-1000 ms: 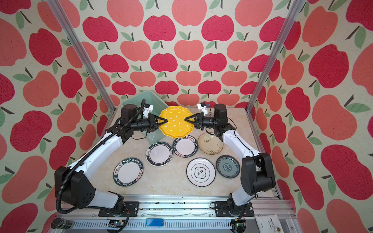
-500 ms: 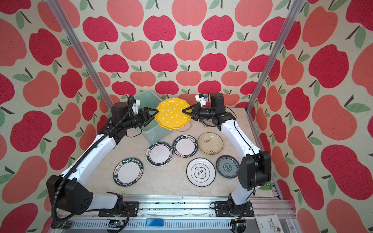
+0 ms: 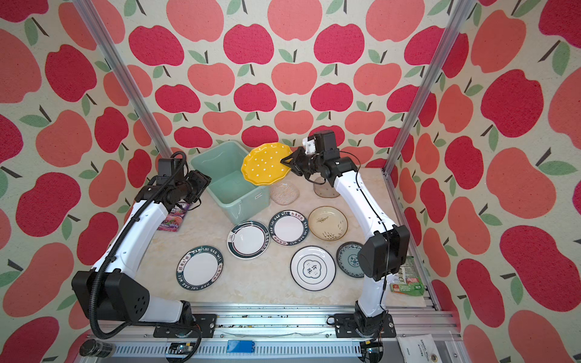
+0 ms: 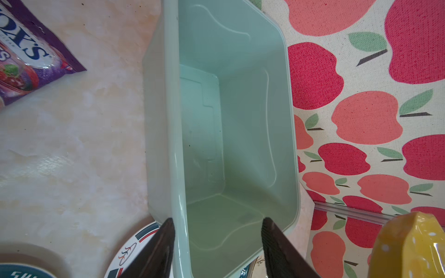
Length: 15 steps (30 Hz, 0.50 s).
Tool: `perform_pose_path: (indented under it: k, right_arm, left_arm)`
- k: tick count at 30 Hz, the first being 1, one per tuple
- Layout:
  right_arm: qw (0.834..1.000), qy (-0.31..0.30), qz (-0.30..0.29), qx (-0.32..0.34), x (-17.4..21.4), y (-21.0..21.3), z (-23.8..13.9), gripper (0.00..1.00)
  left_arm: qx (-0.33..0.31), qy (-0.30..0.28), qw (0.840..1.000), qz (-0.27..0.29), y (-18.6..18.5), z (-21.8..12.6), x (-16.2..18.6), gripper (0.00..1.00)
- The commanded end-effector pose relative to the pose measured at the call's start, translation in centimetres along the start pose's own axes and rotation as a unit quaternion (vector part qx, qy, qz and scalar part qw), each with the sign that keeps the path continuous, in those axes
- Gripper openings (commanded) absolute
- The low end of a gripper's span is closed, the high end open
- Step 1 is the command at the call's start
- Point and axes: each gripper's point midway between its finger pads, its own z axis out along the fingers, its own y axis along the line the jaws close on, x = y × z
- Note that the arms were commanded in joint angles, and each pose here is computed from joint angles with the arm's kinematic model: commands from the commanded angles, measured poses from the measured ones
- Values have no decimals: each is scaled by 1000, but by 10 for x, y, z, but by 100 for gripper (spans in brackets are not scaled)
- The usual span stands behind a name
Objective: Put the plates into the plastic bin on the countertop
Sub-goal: 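Release the left gripper while the right gripper tilts the plate over the bin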
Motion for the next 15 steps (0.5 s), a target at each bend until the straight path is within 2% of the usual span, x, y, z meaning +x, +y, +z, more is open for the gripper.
perform_pose_path:
  k: [1,8,10,15]
  right_arm:
    - [999,-36,-12,-20,-11,35,-1,0]
    - [998,-57,-6,6,-17,44,28,0]
    - [998,-60,1,6,-20,43,35,0]
    - [997,-67,38,-5,-25,41,55,0]
  left_arm:
    - [37,-5,999,15,-21,-7,-8,63]
    - [147,23,989,1,-54,-14,0,72]
    - [162,36,986,2,-59,-19,5,76]
    - [175,69,982,-25,-64,-27,20,79]
